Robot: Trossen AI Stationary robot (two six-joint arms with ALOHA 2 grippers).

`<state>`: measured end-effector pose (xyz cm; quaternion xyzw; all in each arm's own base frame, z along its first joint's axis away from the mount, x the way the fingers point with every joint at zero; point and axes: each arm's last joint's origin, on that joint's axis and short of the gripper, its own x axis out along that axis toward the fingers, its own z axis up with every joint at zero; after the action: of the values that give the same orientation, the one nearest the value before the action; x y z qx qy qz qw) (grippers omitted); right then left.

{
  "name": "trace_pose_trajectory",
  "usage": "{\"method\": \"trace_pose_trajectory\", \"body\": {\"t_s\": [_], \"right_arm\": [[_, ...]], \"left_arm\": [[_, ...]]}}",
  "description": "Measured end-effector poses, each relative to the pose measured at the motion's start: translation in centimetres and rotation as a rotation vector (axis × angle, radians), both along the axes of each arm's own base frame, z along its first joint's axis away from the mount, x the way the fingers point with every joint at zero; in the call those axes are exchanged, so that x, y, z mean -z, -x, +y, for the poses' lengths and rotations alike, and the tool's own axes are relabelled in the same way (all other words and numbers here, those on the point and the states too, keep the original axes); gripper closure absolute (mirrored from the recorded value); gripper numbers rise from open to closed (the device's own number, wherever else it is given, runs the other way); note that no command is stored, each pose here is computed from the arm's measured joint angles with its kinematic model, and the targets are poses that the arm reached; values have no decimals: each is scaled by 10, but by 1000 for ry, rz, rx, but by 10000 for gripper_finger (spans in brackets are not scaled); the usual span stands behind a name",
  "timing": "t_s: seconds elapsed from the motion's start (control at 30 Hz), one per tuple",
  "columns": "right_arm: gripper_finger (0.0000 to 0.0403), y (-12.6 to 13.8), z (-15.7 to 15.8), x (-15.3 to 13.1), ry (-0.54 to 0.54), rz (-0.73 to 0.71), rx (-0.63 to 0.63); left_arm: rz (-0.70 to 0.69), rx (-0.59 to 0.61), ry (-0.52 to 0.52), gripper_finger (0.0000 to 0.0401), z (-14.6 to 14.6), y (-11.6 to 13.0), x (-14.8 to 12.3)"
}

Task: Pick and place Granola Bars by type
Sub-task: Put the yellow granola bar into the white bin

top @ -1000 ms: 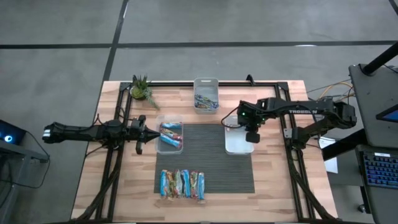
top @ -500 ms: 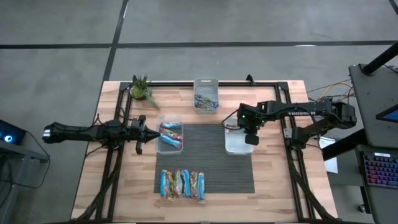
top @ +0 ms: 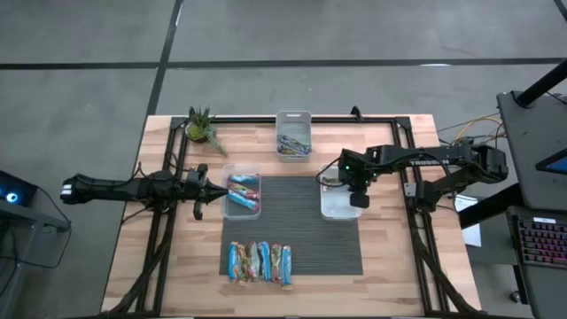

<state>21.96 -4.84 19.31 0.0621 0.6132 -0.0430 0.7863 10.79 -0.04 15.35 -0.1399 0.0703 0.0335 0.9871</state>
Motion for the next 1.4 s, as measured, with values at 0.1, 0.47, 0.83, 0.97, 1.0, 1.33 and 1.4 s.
{"method": "trace_pose_trajectory", "body": {"t_s": [0.1,0.47,0.83,0.97,1.0,1.33,1.4], "right_arm": [[349,0,0,0,0,-6,-3],[349,-4,2,0,-84,-63,-41],[304,-3,2,1,-85,-61,-39],[282,-3,2,1,-86,-61,-37],[278,-3,2,1,-86,-61,-37],[291,-1,3,-4,-78,-84,-42],[303,0,3,-10,-74,-98,-45]], "left_arm": [[0,0,0,401,0,0,0],[0,0,0,401,0,0,0],[0,0,0,401,0,0,0],[0,0,0,401,0,0,0],[0,1,0,401,0,0,0],[0,0,0,401,0,0,0],[0,0,0,401,0,0,0]]}}
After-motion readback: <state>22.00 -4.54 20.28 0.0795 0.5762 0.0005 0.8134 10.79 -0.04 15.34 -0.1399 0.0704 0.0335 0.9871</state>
